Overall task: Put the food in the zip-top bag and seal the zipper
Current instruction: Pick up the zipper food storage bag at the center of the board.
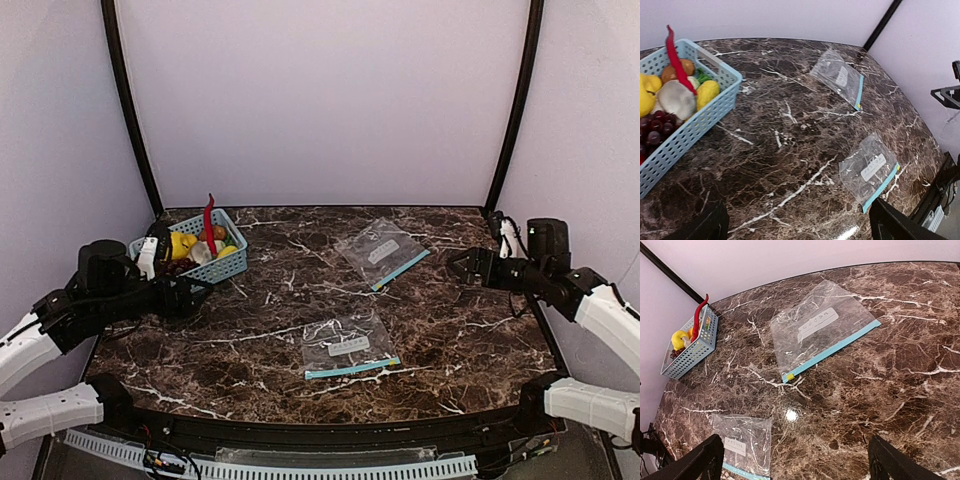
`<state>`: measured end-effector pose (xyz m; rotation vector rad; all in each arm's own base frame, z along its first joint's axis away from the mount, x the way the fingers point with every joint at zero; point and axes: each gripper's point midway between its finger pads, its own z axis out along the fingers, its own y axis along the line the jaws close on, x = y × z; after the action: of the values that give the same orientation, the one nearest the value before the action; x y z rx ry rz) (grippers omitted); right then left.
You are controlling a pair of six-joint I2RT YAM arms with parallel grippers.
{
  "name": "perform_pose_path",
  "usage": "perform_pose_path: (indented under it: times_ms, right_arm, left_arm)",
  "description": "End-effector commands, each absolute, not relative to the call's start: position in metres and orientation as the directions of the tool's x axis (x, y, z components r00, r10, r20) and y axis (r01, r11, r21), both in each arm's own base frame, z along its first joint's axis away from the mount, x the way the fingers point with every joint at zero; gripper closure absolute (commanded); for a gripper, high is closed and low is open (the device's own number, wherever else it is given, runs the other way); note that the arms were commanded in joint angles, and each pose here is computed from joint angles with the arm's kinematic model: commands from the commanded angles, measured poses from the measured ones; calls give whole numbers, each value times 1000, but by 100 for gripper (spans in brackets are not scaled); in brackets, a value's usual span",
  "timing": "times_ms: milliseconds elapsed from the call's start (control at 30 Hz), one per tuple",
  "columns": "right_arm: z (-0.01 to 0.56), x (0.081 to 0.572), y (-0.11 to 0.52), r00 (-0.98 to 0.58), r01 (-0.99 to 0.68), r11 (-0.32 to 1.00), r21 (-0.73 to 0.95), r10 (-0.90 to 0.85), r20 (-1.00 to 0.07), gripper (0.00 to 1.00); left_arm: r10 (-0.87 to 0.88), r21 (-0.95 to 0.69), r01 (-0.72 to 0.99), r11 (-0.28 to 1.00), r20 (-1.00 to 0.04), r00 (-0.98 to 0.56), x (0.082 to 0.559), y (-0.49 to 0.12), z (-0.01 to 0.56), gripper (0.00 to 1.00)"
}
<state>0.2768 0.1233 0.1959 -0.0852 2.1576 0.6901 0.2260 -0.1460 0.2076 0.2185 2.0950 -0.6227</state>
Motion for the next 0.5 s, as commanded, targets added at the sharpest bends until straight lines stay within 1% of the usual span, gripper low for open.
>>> perform_pose_path:
  times_ms: [0,67,100,167,200,233,267,300,333,367,400,467]
  right_arm:
    - [193,269,138,-666,-328,813,480,162,-729,2]
    - [193,267,145,-666,-349,799,491,158,-729,1]
    - [193,266,146,-667,-352,794,496,159,-728,1]
    - [193,264,151,-666,-366,781,506,160,-729,2]
    - [193,264,152,-666,-370,777,510,161,-729,1]
    - [193,263,153,-667,-371,774,513,162,-727,1]
    - [192,262,154,-668,-373,771,516,163,-726,1]
    - [192,262,154,-668,-373,770,518,165,-726,1]
    - [192,262,155,-669,-372,769,520,166,-724,1]
    - [191,262,155,-670,-370,769,521,168,-723,1]
    - [191,262,155,-670,-370,768,523,169,-723,1]
    - [191,261,156,-672,-372,764,527,171,-721,1]
  left_arm:
    - [-19,-313,476,822,-850,-526,225,-187,205,1]
    - [2,-309,531,789,-863,-506,223,-213,204,1]
    - [44,-303,556,774,-850,-524,217,-228,192,1]
    - [74,-307,587,749,-842,-535,213,-251,181,1]
    - [63,-324,605,728,-846,-529,213,-262,184,1]
    - [86,-340,604,721,-821,-564,211,-273,169,1]
    - [65,-371,620,691,-823,-565,211,-284,172,1]
    - [68,-408,601,688,-787,-613,211,-292,155,1]
    - [34,-449,615,648,-790,-612,212,-304,161,1]
    - [35,-478,594,647,-760,-649,213,-311,145,1]
    - [27,-504,610,612,-757,-653,212,-321,148,1]
    - [53,-524,597,608,-723,-689,215,-334,134,1]
